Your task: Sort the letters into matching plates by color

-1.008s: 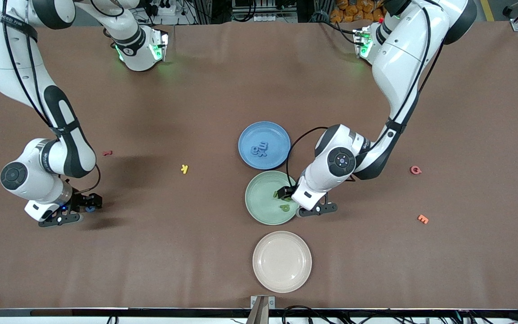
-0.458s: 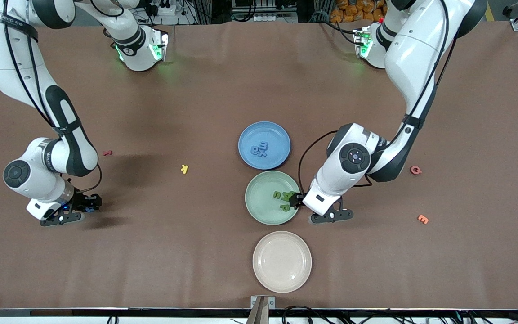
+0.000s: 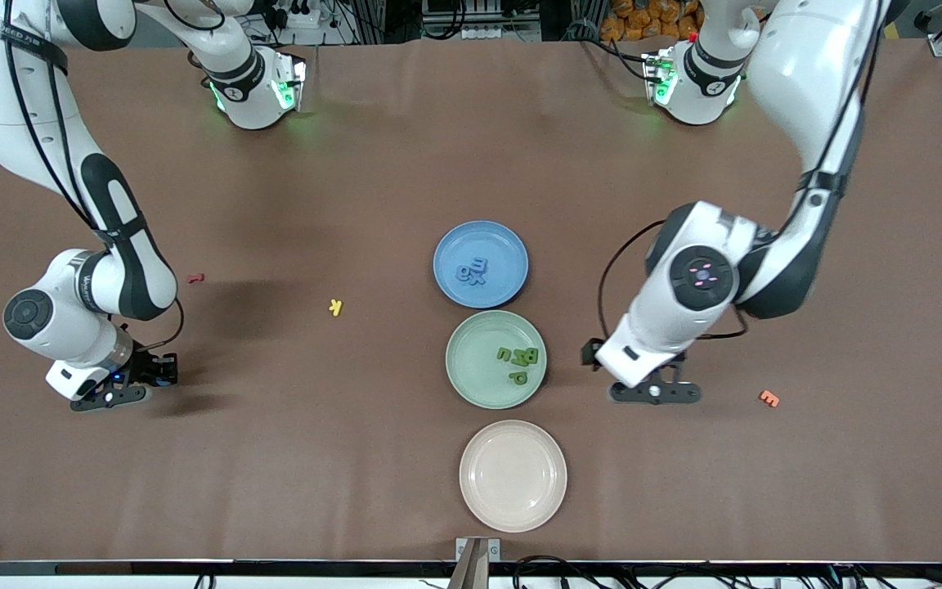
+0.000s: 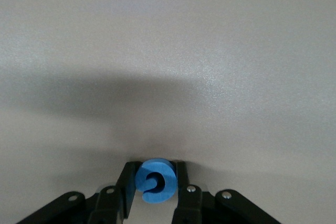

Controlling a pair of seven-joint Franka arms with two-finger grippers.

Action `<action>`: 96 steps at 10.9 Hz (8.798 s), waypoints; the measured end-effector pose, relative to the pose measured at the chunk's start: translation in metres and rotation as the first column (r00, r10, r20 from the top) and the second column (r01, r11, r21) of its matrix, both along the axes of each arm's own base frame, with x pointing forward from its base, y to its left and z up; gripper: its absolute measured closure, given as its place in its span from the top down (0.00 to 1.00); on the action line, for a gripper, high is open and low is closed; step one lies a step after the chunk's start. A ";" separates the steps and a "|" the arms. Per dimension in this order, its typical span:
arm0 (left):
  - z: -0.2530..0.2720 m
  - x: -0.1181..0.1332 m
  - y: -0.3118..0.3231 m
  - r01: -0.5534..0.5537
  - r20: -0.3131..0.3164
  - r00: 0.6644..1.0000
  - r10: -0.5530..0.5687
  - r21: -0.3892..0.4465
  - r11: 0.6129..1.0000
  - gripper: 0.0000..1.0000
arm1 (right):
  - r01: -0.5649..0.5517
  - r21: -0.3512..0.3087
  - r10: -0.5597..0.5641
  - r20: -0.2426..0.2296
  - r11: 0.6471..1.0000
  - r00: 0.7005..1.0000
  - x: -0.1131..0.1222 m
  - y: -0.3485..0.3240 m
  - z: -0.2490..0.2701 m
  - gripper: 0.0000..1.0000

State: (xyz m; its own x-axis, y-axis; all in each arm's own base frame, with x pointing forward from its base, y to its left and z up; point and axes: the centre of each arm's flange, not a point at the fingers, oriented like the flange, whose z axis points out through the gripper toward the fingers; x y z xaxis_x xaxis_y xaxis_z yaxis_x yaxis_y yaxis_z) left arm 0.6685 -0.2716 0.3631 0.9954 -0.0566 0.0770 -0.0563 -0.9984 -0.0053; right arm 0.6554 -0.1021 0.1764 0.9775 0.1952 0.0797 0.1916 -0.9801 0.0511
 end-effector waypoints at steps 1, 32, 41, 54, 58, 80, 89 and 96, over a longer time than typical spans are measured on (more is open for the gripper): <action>0.025 0.003 0.024 0.041 0.003 0.999 -0.041 0.019 0.999 1.00 | 0.000 0.000 0.000 0.000 1.000 1.000 0.000 0.000 0.000 0.36; 0.277 -0.114 0.233 -0.028 -0.019 0.999 0.029 0.009 1.000 1.00 | 0.054 0.101 -0.041 -0.123 0.993 0.992 -0.154 0.559 0.081 0.36; 0.269 -0.111 0.238 -0.037 -0.033 0.999 0.038 0.011 0.999 1.00 | 0.102 0.127 -0.087 -0.119 0.987 0.989 -0.155 0.590 0.082 0.99; 0.266 -0.110 0.229 -0.022 -0.039 0.999 0.023 0.011 1.000 1.00 | 0.257 0.068 -0.250 -0.095 0.964 0.963 0.013 0.249 0.182 1.00; 0.267 -0.110 0.230 -0.024 -0.037 0.999 0.024 0.011 1.000 1.00 | 0.224 0.022 -0.223 -0.044 0.974 0.974 0.023 0.161 0.210 1.00; 0.269 -0.109 0.233 -0.030 -0.032 0.999 0.030 0.011 1.000 1.00 | 0.283 0.049 -0.280 -0.060 0.958 0.958 -0.082 0.109 0.488 1.00; 0.266 -0.109 0.235 -0.033 -0.037 0.999 0.034 0.011 0.999 1.00 | 0.281 0.044 -0.278 -0.079 0.959 0.957 -0.075 0.109 0.458 1.00; 0.266 -0.109 0.233 -0.029 -0.037 0.999 0.029 0.011 1.000 1.00 | 0.281 0.043 -0.277 -0.079 0.959 0.957 -0.075 0.109 0.457 1.00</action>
State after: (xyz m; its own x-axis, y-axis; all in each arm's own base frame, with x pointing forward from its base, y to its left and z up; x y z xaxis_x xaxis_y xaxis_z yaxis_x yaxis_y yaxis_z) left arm 0.5595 -0.0389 0.6295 0.9988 -0.0285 0.0395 -0.0280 -0.9995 -0.0142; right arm 0.5802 0.0070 0.6339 0.9960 -0.0891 0.0108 -0.0891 -0.9960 -0.0065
